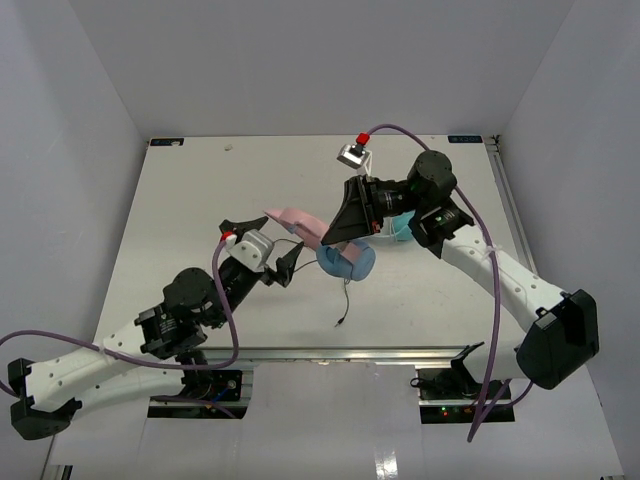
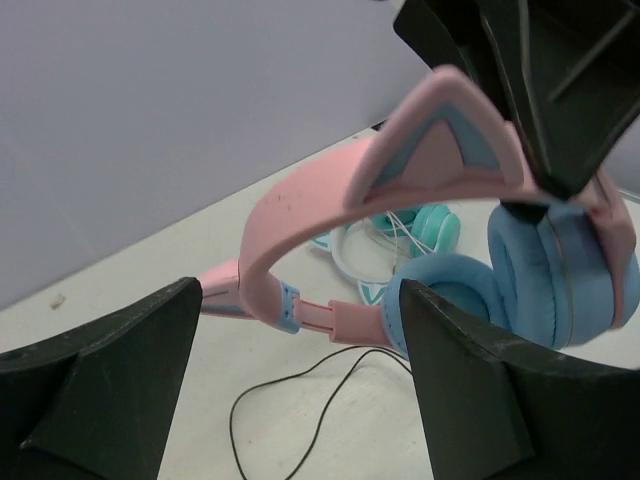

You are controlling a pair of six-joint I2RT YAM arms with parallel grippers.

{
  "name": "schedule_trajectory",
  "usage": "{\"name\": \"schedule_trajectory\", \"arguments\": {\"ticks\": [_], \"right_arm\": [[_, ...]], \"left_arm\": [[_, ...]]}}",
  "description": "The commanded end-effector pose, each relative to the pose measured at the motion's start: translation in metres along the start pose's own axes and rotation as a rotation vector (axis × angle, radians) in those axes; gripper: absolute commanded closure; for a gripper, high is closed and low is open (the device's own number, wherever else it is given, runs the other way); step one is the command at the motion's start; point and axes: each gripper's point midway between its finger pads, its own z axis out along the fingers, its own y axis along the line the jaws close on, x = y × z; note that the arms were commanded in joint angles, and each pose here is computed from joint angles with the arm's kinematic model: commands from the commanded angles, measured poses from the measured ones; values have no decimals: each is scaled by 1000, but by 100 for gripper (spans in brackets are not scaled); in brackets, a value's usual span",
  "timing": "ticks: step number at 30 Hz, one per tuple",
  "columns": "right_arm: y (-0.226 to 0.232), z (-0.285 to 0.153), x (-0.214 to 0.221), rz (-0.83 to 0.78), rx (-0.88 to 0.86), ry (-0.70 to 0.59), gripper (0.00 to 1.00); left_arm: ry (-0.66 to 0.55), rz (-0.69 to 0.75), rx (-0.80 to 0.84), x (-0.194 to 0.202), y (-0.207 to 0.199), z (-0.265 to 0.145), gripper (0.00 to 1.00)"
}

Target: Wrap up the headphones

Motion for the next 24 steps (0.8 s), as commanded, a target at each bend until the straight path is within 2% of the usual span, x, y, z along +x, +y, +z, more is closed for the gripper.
{"name": "schedule_trajectory", "arguments": {"ticks": [1, 4, 9, 17, 24], "right_arm": [[47, -6, 5, -124, -60, 1, 92], [59, -8, 6, -136, -65, -14, 92], [71, -10, 8, -153, -66, -24, 92], [71, -12, 17, -166, -62, -16, 92], [72, -10, 20, -168, -71, -12, 92]], "left_arm": [[-227, 114, 45, -40, 11, -23, 10], [-297, 241, 104, -40, 1, -28, 11], [-388, 362, 154, -54, -12, -24, 12], [-415, 470, 152, -78, -21, -2, 14], [-388, 513, 120, -71, -28, 21, 22]]}}
